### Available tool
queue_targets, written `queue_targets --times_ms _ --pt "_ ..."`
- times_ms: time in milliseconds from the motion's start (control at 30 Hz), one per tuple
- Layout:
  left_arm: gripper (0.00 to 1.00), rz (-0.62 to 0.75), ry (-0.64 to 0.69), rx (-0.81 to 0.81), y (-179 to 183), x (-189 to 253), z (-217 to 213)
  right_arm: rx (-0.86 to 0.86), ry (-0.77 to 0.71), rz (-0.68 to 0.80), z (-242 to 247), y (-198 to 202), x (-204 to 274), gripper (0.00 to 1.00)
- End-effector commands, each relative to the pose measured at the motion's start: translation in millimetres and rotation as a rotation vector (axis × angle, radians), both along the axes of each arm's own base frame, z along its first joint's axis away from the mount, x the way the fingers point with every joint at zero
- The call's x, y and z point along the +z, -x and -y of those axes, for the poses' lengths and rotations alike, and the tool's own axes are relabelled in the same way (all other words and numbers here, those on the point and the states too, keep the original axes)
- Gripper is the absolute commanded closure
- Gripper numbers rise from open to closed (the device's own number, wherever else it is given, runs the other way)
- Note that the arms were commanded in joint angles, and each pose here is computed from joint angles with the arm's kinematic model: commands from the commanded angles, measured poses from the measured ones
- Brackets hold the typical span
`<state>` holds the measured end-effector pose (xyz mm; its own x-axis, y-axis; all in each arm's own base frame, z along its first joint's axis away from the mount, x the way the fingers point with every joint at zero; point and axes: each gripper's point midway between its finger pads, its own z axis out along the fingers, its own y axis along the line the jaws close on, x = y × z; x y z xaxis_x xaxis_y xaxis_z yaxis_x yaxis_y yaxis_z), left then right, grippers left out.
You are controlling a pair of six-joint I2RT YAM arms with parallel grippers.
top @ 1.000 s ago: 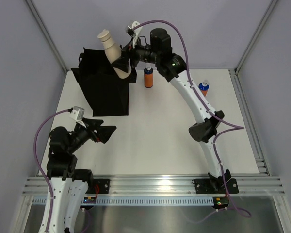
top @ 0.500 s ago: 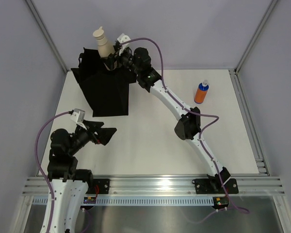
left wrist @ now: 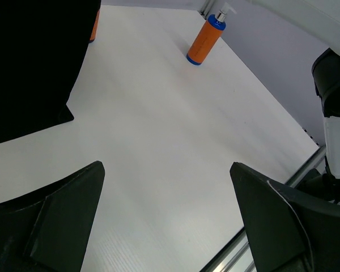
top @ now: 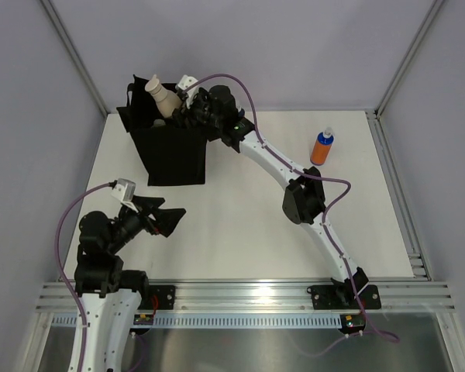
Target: Place the personal care products into the canvas bag
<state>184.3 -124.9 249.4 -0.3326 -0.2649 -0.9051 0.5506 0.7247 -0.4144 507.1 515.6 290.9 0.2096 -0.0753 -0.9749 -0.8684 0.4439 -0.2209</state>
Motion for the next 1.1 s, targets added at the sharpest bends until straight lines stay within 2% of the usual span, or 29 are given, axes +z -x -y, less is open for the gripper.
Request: queue_targets --times_ms 0,67,233,267,300,333,733,900,967,1067 --pt "0.01 0.060 -0.010 -0.013 6 11 1 0.102 -0.018 0.136 1 41 71 0.36" --pt "0.01 0.079 -0.008 -0.014 9 14 1 0.088 0.029 0.076 2 38 49 0.24" --pt "0.01 0.091 -0.008 -0.021 12 15 2 0.070 0.036 0.016 2 35 36 0.14" --pt "0.01 0.090 -0.008 -0.023 12 15 2 0.069 0.030 0.010 1 35 38 0.11" --pt "0.01 0.092 -0.007 -0.021 12 15 2 0.067 0.023 -0.003 1 36 39 0.02" --pt "0.01 0.094 -0.006 -0.021 12 15 2 0.066 0.018 -0.004 1 37 40 0.01" --pt "0.01 0.095 -0.008 -0.011 11 15 0 0.082 -0.056 -0.062 3 49 67 0.01" --pt "0.01 0.079 -0.012 0.015 7 13 -3 0.245 -0.088 -0.057 16 87 116 0.01" --pt "0.01 0.067 -0.004 0.074 -1 14 -10 0.325 -0.101 -0.031 30 108 146 0.00" --pt "0.01 0.022 0.059 0.144 -12 21 -16 0.378 -0.113 -0.051 60 129 181 0.00"
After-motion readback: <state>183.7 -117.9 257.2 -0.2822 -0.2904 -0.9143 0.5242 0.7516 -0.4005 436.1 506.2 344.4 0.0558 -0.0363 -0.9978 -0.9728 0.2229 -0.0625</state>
